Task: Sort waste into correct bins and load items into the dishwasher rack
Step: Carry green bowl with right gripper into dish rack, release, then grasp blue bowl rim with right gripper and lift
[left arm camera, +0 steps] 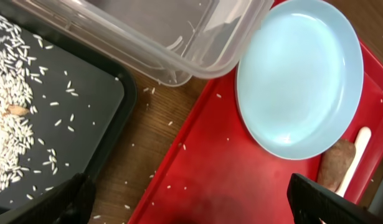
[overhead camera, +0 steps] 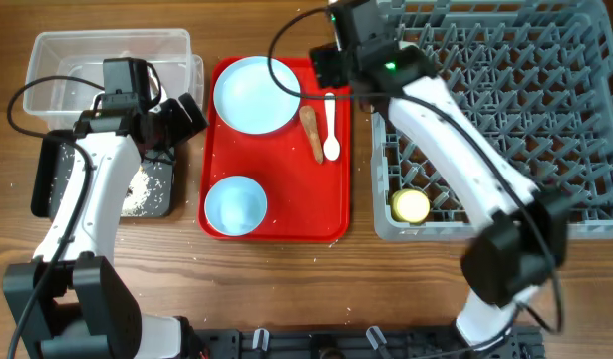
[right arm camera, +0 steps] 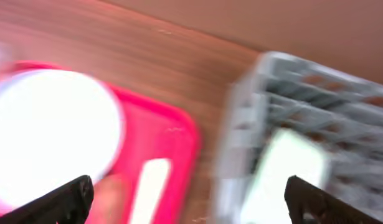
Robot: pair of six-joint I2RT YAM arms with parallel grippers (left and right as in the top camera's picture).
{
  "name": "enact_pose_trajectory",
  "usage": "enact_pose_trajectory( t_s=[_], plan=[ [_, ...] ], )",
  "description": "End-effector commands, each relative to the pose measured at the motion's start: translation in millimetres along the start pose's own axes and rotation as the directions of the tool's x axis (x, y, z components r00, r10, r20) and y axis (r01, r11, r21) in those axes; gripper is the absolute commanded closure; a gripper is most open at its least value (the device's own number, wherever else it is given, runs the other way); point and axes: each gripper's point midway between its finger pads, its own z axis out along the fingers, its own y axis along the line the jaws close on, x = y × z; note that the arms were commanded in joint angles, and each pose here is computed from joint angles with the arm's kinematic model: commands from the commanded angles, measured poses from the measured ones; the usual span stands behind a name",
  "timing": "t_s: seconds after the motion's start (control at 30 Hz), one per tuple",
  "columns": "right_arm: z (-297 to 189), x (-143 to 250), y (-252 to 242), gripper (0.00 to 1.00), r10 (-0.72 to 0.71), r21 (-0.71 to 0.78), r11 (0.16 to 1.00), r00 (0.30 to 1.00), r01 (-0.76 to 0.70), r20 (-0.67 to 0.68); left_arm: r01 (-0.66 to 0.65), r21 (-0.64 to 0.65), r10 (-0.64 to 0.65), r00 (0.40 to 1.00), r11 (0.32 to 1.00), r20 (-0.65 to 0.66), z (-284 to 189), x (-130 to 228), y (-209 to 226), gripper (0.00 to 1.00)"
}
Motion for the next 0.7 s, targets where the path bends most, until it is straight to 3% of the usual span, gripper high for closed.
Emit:
enact_pose_trajectory(
  t_s=[0.0,0.1,0.23,0.33,0.43,0.5,0.57,0.63,0.67],
  plan=[
    [-57.8,14.9,99.3,0.00,0.157,-0.540,0.807,0.968,-0.240,-0.196,0.000,-0.003,0.000,1.000,1.000,0.014,-3.0,-3.3,2.2,0.00],
    [-49.9,63.2,129.2,0.01,0.156,-0.527,0.776,0.914,-0.347,-0.374,0.000,-0.003,0.000,1.000,1.000,0.014,-3.0,-3.3,2.2,0.00],
    [-36.5,134.4,164.2,0.12,0.210,-0.401,0.779,0.803,-0.482,-0.557,0.000,-0.002,0.000,1.000,1.000,0.014,-3.0,-3.2,2.1,0.00],
    [-30.6,159.4,179.3,0.18,0.195,-0.392,0.789,0.797,-0.474,-0.571,-0.007,0.039,0.007,1.000,0.999,-0.002,-3.1,-0.9,-5.3,0.00],
    [-21.2,176.1,189.0,0.25,0.187,-0.346,0.831,0.805,-0.435,-0.563,0.008,0.103,-0.015,0.998,0.995,0.064,-31.9,-30.6,-12.1,0.00],
    [-14.5,191.8,203.2,0.30,0.152,-0.349,0.840,0.798,-0.416,-0.583,-0.074,0.152,0.055,0.991,0.986,0.124,-62.2,-49.2,-22.6,0.00],
    [-1.7,207.1,208.4,0.42,0.166,-0.315,0.843,0.768,-0.435,-0.618,-0.176,0.157,0.141,0.967,0.972,0.210,-89.0,-61.3,-30.7,0.00],
    [4.0,211.8,205.5,0.63,0.185,-0.291,0.841,0.749,-0.456,-0.637,-0.189,0.158,0.151,0.963,0.969,0.222,-92.6,-61.9,-31.6,0.00],
    [6.4,214.3,205.8,0.67,0.184,-0.287,0.843,0.746,-0.455,-0.640,-0.188,0.157,0.151,0.964,0.969,0.220,-91.6,-62.0,-31.5,0.00]
  ],
)
